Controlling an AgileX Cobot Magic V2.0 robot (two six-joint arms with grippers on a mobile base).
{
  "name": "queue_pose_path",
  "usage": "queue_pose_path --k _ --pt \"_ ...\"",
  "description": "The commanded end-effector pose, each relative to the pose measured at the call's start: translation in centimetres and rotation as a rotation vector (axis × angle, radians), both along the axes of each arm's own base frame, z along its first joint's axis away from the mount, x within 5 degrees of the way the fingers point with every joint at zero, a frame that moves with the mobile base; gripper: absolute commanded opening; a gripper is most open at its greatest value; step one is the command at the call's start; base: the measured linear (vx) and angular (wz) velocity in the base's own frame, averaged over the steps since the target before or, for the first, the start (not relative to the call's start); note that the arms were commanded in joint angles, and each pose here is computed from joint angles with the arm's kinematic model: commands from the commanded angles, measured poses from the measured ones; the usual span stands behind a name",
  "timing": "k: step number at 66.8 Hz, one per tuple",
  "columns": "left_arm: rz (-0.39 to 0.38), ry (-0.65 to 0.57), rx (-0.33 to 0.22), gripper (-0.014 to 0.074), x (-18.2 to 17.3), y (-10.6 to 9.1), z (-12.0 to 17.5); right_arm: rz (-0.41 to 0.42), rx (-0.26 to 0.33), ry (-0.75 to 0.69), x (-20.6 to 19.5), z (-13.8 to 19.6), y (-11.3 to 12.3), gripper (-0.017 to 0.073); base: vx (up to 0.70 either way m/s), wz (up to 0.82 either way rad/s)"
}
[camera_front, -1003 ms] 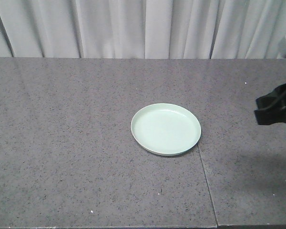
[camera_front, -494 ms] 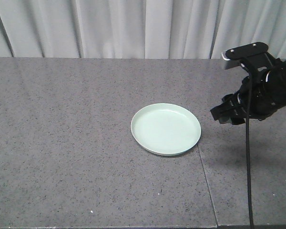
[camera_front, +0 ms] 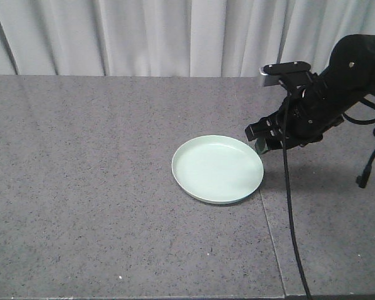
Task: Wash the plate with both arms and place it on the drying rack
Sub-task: 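Move the right gripper to the pale green plate's rim and grasp it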
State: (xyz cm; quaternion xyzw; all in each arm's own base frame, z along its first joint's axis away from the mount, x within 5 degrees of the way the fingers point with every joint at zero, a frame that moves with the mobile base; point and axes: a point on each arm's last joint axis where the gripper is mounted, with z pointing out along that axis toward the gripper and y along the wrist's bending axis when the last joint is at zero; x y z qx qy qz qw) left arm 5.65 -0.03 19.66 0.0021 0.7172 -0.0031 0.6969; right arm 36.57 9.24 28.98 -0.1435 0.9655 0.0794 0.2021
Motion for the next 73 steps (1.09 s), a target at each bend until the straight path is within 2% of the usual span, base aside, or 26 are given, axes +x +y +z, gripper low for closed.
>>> queue_pose_path --k 1,44,52,73 --pt "-0.011 -0.116 -0.019 -0.0006 -0.3 -0.1 1.7 -0.008 0.032 -0.069 0.7 1.7 0.3 0.0406 0.0 0.0" --pt "-0.011 -0.116 -0.019 -0.0006 -0.3 -0.1 1.7 -0.041 0.031 0.015 4.0 -3.3 1.1 0.0397 0.0 0.0" --pt "-0.011 -0.116 -0.019 -0.0006 -0.3 -0.1 1.7 -0.047 0.048 0.024 4.3 -3.9 1.3 0.0361 0.0 0.0" --pt "-0.011 -0.116 -0.019 -0.0006 -0.3 -0.1 1.7 -0.045 0.045 0.043 4.5 -4.8 1.3 0.0213 0.0 0.0"
